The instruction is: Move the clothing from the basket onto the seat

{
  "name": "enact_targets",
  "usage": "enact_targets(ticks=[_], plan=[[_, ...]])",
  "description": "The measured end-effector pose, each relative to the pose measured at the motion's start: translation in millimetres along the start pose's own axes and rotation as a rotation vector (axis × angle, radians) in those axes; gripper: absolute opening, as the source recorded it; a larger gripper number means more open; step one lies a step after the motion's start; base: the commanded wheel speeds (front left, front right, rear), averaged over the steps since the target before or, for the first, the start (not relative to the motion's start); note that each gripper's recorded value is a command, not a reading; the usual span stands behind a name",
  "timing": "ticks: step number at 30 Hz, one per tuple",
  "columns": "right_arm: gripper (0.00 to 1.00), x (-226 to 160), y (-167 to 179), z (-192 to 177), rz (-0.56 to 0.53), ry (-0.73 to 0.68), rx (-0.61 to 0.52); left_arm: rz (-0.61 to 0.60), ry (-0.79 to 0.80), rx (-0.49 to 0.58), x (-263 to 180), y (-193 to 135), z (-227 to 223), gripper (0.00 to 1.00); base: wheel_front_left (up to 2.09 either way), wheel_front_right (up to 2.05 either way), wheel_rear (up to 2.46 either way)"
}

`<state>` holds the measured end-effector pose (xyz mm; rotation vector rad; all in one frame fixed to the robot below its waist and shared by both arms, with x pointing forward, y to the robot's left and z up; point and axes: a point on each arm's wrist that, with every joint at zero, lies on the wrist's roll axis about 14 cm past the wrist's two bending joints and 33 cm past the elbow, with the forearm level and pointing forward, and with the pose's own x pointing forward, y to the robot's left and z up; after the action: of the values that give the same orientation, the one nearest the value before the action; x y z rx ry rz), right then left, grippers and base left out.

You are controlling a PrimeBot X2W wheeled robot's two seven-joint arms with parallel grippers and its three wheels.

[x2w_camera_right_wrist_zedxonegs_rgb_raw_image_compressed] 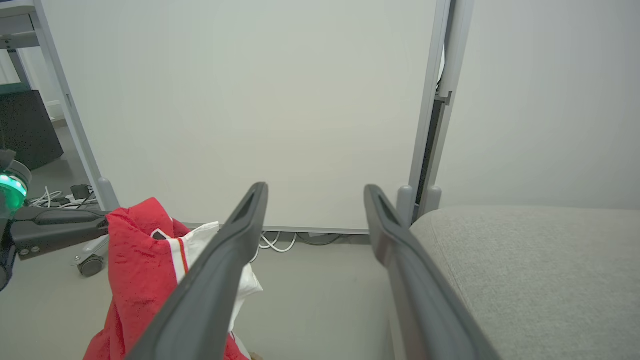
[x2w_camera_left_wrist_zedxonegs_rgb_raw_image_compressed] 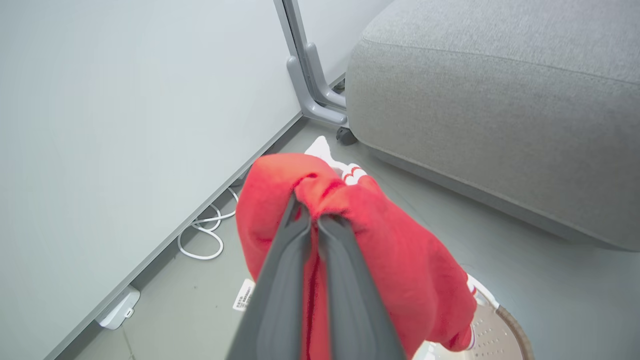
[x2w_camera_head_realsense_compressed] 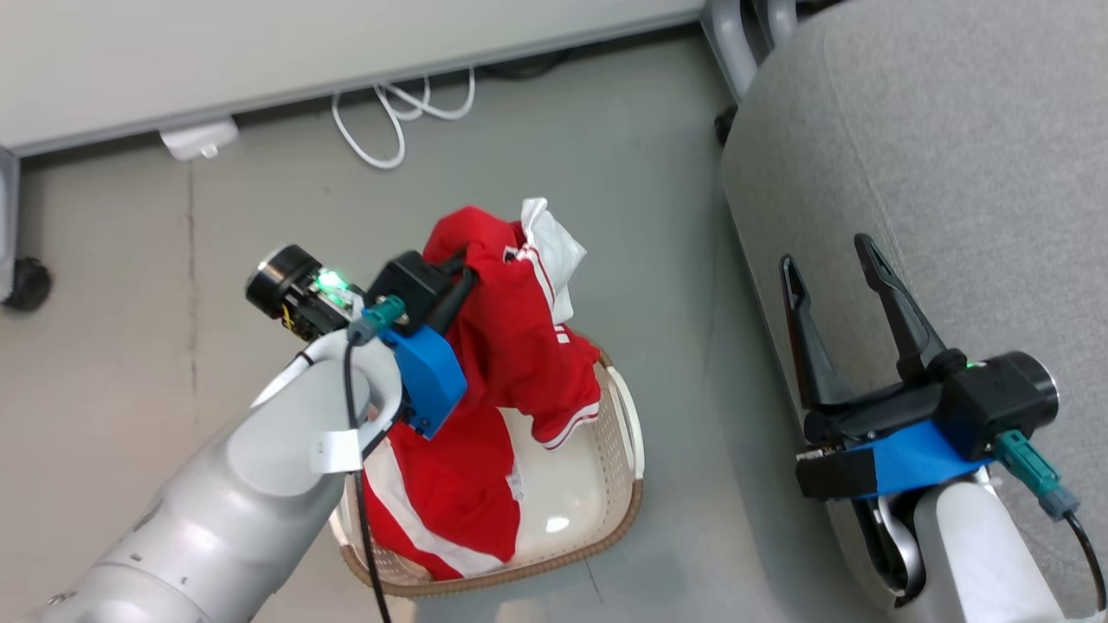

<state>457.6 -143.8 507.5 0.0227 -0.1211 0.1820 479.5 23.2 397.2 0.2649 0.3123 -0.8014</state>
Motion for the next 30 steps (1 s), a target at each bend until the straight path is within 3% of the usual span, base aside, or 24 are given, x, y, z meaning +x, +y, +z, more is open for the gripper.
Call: enact_targets(ticks=[12, 30], plan=[[1.00, -23, 12, 31, 0.015, -0.058, 0.009, 0.223, -0.270, -0.070, -55, 43, 86, 0.00, 0.00, 0.00, 0.00], [1.00, -46, 27, 44, 0.039, -0.082, 0.046, 0.212, -0.397, -0.103, -84, 4, 119, 0.00, 0.00, 0.00, 0.00]])
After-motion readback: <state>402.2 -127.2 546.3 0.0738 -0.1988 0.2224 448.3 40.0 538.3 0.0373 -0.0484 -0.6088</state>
